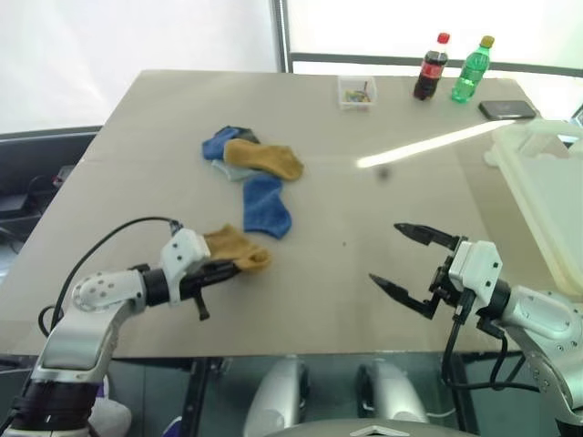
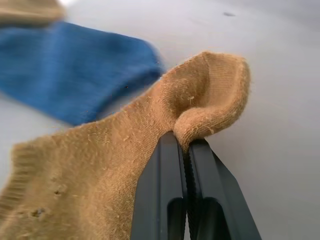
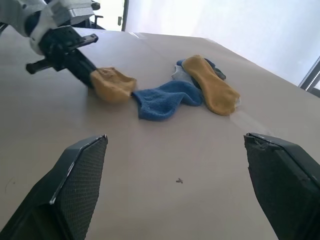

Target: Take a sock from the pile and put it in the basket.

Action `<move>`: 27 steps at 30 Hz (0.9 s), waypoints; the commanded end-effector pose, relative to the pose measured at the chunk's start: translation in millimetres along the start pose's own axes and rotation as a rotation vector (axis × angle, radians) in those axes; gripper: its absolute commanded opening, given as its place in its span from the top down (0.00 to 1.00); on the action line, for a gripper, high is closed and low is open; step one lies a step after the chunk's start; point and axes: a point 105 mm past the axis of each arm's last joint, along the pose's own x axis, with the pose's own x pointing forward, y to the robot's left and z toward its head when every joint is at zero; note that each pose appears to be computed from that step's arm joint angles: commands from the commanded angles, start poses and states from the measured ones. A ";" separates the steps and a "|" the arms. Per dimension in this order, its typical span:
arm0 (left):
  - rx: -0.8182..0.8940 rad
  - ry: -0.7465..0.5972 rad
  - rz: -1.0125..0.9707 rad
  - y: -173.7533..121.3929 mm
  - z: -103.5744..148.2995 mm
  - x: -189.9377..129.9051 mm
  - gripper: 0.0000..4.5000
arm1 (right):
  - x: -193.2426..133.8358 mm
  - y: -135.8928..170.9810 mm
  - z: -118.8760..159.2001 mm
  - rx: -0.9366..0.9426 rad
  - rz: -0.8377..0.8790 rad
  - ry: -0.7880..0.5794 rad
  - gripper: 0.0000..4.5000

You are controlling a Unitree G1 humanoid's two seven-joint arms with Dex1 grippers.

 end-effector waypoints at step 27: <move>-0.224 0.089 -0.385 -66.9 89.3 160.2 0.99 | -24.5 -3.1 13.0 0.043 -0.115 0.081 0.00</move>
